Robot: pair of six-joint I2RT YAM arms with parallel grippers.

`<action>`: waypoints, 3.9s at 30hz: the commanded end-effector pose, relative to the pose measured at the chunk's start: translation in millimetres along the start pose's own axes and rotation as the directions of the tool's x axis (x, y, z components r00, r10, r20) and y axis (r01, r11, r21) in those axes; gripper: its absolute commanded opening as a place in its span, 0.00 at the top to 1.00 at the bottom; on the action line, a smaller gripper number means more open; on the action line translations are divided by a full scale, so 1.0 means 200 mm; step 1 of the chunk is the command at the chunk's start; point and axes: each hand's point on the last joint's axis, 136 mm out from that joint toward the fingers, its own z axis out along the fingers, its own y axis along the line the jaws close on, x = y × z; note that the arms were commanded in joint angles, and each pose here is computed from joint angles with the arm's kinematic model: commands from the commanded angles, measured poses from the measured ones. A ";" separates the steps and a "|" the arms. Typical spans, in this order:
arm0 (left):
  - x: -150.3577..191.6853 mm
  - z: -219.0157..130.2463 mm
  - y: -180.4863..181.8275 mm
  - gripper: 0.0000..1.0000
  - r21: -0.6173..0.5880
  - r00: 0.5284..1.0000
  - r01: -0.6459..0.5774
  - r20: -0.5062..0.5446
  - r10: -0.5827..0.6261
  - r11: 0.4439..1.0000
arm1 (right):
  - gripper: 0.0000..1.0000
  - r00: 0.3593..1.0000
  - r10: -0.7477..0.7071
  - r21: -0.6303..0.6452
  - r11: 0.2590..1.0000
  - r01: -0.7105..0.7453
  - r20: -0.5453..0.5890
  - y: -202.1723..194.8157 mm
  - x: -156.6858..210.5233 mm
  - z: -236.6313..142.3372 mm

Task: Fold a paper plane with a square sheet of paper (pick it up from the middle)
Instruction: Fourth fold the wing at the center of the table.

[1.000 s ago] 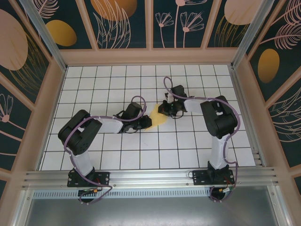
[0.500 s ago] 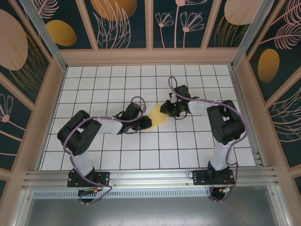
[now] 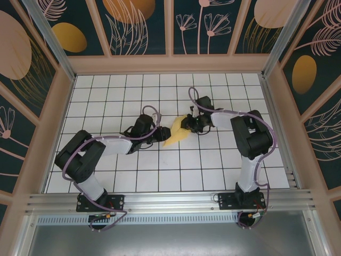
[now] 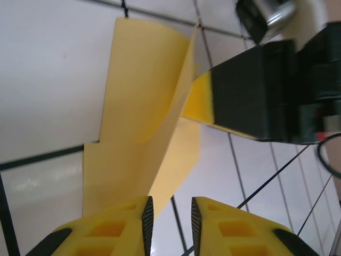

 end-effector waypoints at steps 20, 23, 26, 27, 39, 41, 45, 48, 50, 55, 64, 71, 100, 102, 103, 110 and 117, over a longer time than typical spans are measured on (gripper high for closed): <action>0.02 0.09 0.04 0.68 0.056 0.966 -0.259 0.027 0.258 0.964 | 0.77 1.000 -0.008 -0.085 0.996 0.007 -0.015 0.06 0.02 -0.09; 0.05 0.12 0.03 0.68 0.083 0.961 -0.278 0.010 0.278 0.957 | 0.76 1.000 0.000 -0.092 0.996 -0.002 -0.028 0.07 0.04 -0.07; 0.06 0.14 0.05 0.68 0.065 0.953 -0.301 0.003 0.301 0.951 | 0.77 0.999 0.004 -0.098 0.995 -0.008 -0.037 0.08 0.04 -0.06; 0.06 0.14 0.06 0.68 0.058 0.951 -0.310 0.000 0.310 0.949 | 0.76 0.999 0.002 -0.103 0.995 -0.006 -0.036 0.09 0.03 -0.05; 0.05 0.22 0.08 0.72 -0.005 0.904 -0.428 0.001 0.428 0.904 | 0.76 0.999 -0.001 -0.126 0.992 -0.004 -0.041 0.14 0.02 -0.05; 0.04 0.23 0.08 0.73 -0.014 0.898 -0.440 0.003 0.440 0.898 | 0.76 0.999 -0.002 -0.129 0.992 -0.004 -0.043 0.14 0.02 -0.05; 0.04 0.24 0.09 0.74 -0.026 0.885 -0.466 -0.001 0.466 0.884 | 0.76 0.999 -0.003 -0.135 0.991 -0.003 -0.044 0.14 0.02 -0.05; 0.05 0.25 0.09 0.73 -0.013 0.874 -0.486 -0.010 0.486 0.874 | 0.76 0.999 -0.004 -0.139 0.990 -0.003 -0.046 0.14 0.02 -0.05; 0.07 0.26 0.09 0.72 0.001 0.867 -0.498 -0.026 0.498 0.867 | 0.76 0.999 -0.003 -0.141 0.990 -0.004 -0.047 0.15 0.02 -0.05; 0.09 0.27 0.08 0.77 0.027 0.856 -0.514 -0.040 0.515 0.857 | 0.76 0.999 0.000 -0.140 0.990 -0.006 -0.044 0.14 0.02 -0.05; 0.09 0.29 0.00 0.93 0.104 0.882 -0.462 -0.052 0.469 0.881 | 0.76 0.999 -0.002 -0.130 0.992 -0.004 -0.046 0.07 0.05 -0.07; 0.11 0.33 -0.03 0.95 0.143 0.932 -0.334 -0.094 0.349 0.932 | 0.79 0.997 -0.005 -0.125 0.992 -0.004 -0.071 0.03 0.11 -0.09; 0.11 0.42 0.03 0.97 0.128 0.960 -0.132 -0.231 0.159 0.983 | 0.83 0.999 -0.021 -0.226 0.974 0.031 0.048 0.10 0.01 -0.19; 0.10 0.42 0.02 0.97 0.137 0.960 -0.129 -0.232 0.158 0.982 | 0.83 0.999 -0.017 -0.229 0.973 0.027 0.048 0.10 0.00 -0.18; 0.10 0.42 0.02 0.96 0.140 0.960 -0.127 -0.233 0.157 0.982 | 0.83 0.999 -0.015 -0.233 0.972 0.026 0.050 0.10 -0.01 -0.17; 0.10 0.43 0.01 0.93 0.150 0.958 -0.124 -0.240 0.158 0.981 | 0.84 0.998 0.008 -0.220 0.975 0.005 0.056 0.07 -0.06 -0.12; 0.10 0.41 0.01 0.83 0.161 0.955 -0.145 -0.236 0.181 0.976 | 0.84 0.997 0.043 -0.180 0.983 -0.031 0.062 0.02 -0.09 -0.08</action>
